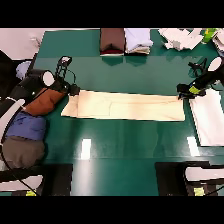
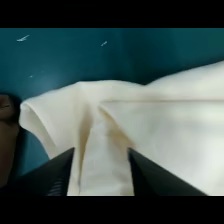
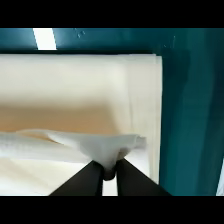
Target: Fold the shirts.
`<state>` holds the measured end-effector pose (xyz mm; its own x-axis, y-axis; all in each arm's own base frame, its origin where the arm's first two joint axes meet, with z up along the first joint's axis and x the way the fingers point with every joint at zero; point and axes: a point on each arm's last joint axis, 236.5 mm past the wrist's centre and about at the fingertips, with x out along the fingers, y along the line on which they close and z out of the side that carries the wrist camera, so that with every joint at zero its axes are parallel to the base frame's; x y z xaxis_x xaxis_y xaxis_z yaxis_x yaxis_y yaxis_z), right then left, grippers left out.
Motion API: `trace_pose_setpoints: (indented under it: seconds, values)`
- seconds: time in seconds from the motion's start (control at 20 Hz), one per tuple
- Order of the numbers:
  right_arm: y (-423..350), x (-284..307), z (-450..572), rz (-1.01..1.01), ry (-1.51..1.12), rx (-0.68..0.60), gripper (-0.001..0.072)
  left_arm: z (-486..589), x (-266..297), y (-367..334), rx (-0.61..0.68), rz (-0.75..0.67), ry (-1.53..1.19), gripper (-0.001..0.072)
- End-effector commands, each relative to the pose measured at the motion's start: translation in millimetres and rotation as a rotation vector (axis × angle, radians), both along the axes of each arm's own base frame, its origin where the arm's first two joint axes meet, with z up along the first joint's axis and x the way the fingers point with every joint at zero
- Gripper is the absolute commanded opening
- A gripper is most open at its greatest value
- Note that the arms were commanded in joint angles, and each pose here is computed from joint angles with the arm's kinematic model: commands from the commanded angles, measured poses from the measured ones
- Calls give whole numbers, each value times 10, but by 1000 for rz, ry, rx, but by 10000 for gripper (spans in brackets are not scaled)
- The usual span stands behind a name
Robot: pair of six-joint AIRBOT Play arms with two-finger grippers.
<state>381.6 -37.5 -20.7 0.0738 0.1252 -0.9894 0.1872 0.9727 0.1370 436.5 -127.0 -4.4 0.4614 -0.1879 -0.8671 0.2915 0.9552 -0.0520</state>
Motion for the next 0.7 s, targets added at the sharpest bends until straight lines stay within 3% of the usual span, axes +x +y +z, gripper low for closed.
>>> trace_pose_setpoints:
  seconds: [0.0, 0.1, 0.15, 0.25, 0.4, 0.65]
  values:
    - [144, 276, 59, -16, -82, 81, 322, 20, 9, -45, -12, -5, 18, 452]
    - [77, 305, 169, -27, -106, 90, 411, 144, -23, -50, -7, -14, 44, 451]
    - [25, 252, 201, -29, -97, 90, 414, 197, -55, -57, -7, -18, 63, 349]
    - [-108, 83, 180, -46, -80, 89, 468, 253, -140, -102, -25, -25, 106, 35]
    - [-351, -272, -72, -133, -13, 91, 509, 280, -184, -277, -94, -29, 123, 24]
    - [-377, -581, -560, -203, 53, 113, 508, 361, -193, -767, -124, -116, 51, 23]
